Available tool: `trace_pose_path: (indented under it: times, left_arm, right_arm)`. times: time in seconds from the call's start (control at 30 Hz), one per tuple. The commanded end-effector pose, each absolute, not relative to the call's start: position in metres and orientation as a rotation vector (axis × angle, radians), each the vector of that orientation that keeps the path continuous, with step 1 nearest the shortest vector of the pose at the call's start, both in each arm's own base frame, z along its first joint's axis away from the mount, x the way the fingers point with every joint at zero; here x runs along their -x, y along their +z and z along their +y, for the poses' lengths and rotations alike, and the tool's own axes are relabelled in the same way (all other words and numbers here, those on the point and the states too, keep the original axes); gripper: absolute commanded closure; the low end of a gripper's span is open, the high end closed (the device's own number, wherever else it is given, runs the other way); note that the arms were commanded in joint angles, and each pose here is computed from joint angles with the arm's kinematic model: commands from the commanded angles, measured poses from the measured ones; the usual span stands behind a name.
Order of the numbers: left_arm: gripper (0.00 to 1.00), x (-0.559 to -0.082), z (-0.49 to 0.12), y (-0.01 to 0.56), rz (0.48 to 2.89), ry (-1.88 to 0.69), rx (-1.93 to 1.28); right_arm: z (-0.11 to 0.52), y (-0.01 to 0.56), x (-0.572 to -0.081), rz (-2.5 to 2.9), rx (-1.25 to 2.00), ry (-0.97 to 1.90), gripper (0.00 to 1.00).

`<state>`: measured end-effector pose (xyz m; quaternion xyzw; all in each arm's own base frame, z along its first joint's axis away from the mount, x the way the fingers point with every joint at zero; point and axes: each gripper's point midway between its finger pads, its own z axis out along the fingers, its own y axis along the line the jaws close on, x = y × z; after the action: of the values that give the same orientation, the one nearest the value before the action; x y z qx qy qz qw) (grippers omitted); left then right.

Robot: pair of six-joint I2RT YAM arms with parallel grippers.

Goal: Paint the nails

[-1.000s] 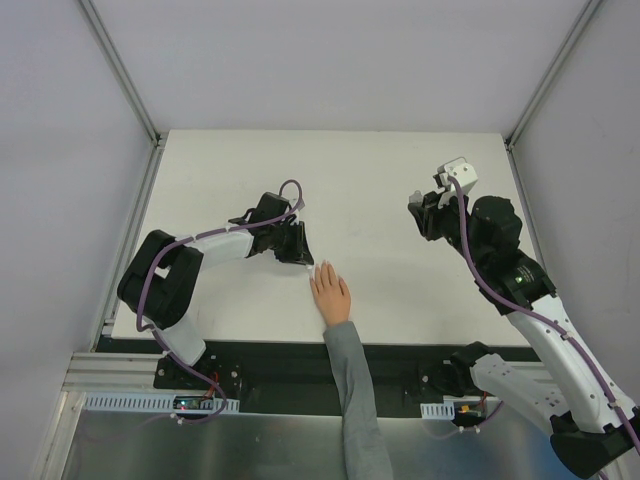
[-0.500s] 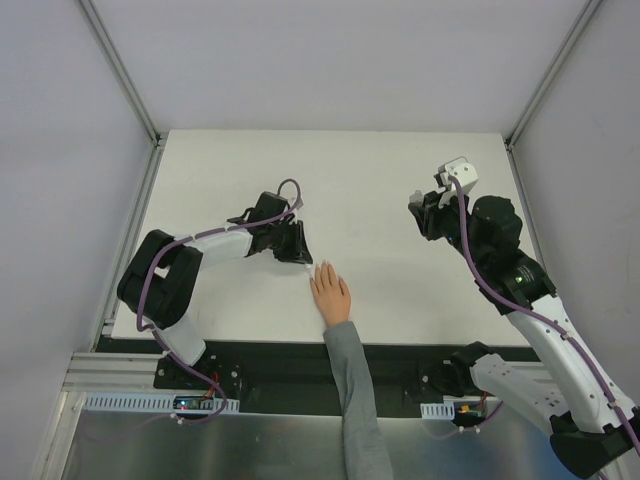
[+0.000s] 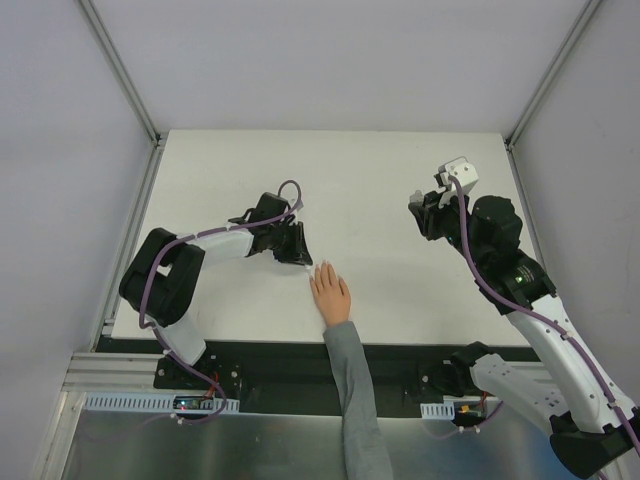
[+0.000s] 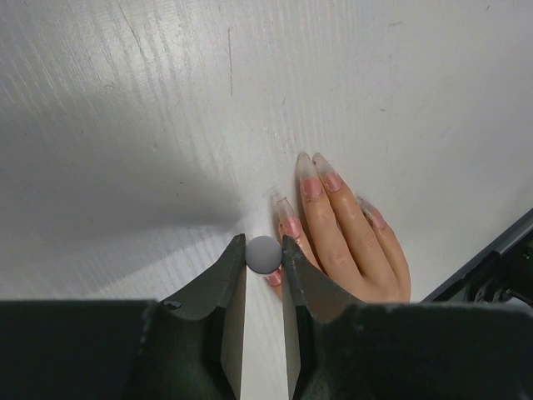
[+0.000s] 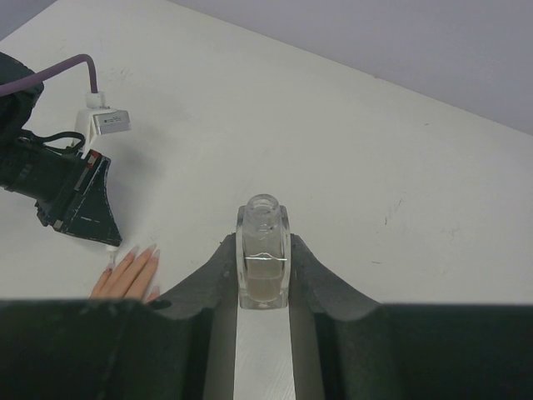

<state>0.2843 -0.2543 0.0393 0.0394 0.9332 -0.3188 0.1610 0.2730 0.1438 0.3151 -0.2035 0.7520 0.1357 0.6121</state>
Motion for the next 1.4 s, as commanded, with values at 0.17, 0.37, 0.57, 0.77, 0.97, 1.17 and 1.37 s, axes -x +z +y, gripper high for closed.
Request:
trace_pose_path:
  times: [0.17, 0.37, 0.57, 0.77, 0.97, 1.17, 1.37]
  left_arm:
    - [1.00, -0.303, -0.261, 0.060, 2.593, -0.957, -0.123]
    - [1.00, -0.308, -0.259, 0.065, 2.573, -0.952, -0.118]
    - [1.00, -0.312, -0.254, 0.083, 2.523, -0.939, -0.133]
    - [1.00, -0.302, -0.256, 0.136, 2.390, -1.013, -0.243]
    - [1.00, -0.274, -0.266, 0.204, 2.229, -1.187, -0.391]
    - [1.00, -0.246, -0.265, 0.232, 2.153, -1.259, -0.437]
    - [1.00, -0.225, -0.268, 0.241, 2.118, -1.305, -0.494]
  right_arm:
    - [0.144, 0.328, -0.274, 1.695, 0.443, 0.333, 0.99]
    - [0.144, 0.328, -0.275, 1.696, 0.439, 0.336, 0.99]
    - [0.149, 0.334, -0.268, 1.682, 0.460, 0.379, 1.00]
    - [0.152, 0.334, -0.254, 1.689, 0.485, 0.428, 1.00]
    - [0.163, 0.327, -0.232, 1.735, 0.526, 0.551, 0.99]
    - [0.176, 0.325, -0.207, 1.780, 0.564, 0.703, 1.00]
    - [0.191, 0.310, -0.192, 1.827, 0.602, 0.824, 1.00]
